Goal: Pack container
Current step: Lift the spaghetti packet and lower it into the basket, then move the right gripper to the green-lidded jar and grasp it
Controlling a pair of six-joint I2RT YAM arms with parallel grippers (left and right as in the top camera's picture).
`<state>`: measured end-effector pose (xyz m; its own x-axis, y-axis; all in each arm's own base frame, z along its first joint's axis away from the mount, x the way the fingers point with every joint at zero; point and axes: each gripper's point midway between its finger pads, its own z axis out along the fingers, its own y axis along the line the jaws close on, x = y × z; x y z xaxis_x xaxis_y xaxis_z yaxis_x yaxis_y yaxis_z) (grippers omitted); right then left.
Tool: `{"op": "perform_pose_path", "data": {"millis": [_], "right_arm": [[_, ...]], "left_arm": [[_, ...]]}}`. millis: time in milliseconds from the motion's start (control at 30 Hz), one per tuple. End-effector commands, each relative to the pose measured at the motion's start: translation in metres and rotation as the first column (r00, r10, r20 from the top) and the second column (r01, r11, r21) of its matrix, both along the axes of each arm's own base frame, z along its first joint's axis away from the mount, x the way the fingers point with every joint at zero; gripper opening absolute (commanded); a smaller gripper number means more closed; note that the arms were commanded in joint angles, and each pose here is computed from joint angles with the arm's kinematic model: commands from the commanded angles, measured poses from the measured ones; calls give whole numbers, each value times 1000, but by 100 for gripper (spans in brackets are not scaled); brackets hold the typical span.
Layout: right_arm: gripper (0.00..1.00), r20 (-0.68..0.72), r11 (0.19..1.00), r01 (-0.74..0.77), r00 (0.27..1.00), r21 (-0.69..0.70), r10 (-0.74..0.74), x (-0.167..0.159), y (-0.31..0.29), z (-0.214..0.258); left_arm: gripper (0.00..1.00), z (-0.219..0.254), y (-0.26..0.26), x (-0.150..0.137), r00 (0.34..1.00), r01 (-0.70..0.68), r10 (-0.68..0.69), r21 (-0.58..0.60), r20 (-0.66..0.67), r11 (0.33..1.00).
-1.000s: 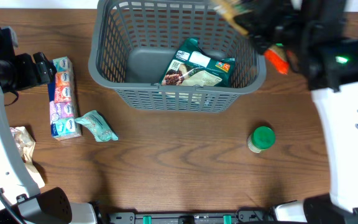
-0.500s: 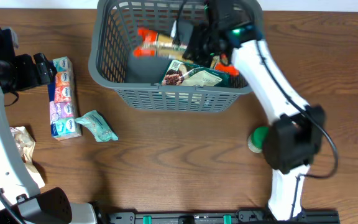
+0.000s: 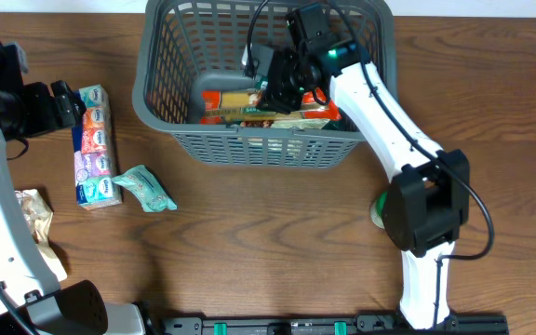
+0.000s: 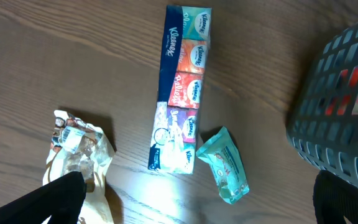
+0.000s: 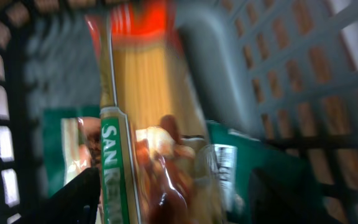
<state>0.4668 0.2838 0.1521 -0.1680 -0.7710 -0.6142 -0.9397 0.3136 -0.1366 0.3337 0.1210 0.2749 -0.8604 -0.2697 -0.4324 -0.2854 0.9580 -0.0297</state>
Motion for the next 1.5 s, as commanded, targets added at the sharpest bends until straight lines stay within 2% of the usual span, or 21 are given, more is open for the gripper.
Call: {"op": "perform_pose_path", "data": {"millis": [0,67,133,233,300,400,533,700,833,1000,1033,1100,1167,1300,1467], "right_arm": [[59,120,974,28,991,226,-56,-3,16,111],[61,185,939,123,964,322,-190,12,11,159],[63,211,867,240,909,436,-358,23,-3,213],[61,178,768,384,827,513,-533,27,-37,258],[61,101,653,551,719,520,-687,30,-77,268],[61,-36,404,788,473,464,-881,24,-156,264],[61,-195,146,929,221,340,-956,-1,-236,241],[67,-255,-86,986,-47,146,-966,-38,-320,205],[70,-259,-209,978,-202,-2,-944,-73,-364,182],[72,-257,-258,943,-307,-210,-916,-122,-384,156],[73,-251,-249,937,-310,-245,-917,-130,-384,152],[77,-324,-134,953,-222,-271,-920,-133,-367,145],[81,-380,-91,950,-206,-300,-902,-141,-352,137],[86,-396,-67,923,-228,-380,-890,-173,-333,114],[93,-386,-82,915,-246,-395,-889,-196,-326,84]], "left_arm": [[99,4,0,-3,1000,8,-8,10,7,1000],[99,4,0,-3,1000,8,-8,10,7,1000],[98,4,0,-3,1000,8,-8,10,7,1000],[99,4,0,-3,1000,8,-8,10,8,1000],[99,4,0,-3,1000,8,-8,10,8,1000],[99,4,0,-3,1000,8,-8,10,8,1000],[99,4,0,-3,1000,8,-8,9,9,1000],[99,4,-1,-2,1000,11,-11,3,11,1000],[99,4,-1,-3,1000,11,-11,3,10,1000],[99,4,-1,-3,1000,8,-8,1,10,1000],[99,4,-1,-3,1000,8,-8,1,10,1000],[99,4,-1,-3,1000,8,-8,1,10,1000],[99,4,-1,-3,1000,8,-8,1,10,1000],[99,4,-1,-3,1000,7,-7,0,7,1000],[99,4,-1,-3,1000,8,-8,0,8,1000]]}}
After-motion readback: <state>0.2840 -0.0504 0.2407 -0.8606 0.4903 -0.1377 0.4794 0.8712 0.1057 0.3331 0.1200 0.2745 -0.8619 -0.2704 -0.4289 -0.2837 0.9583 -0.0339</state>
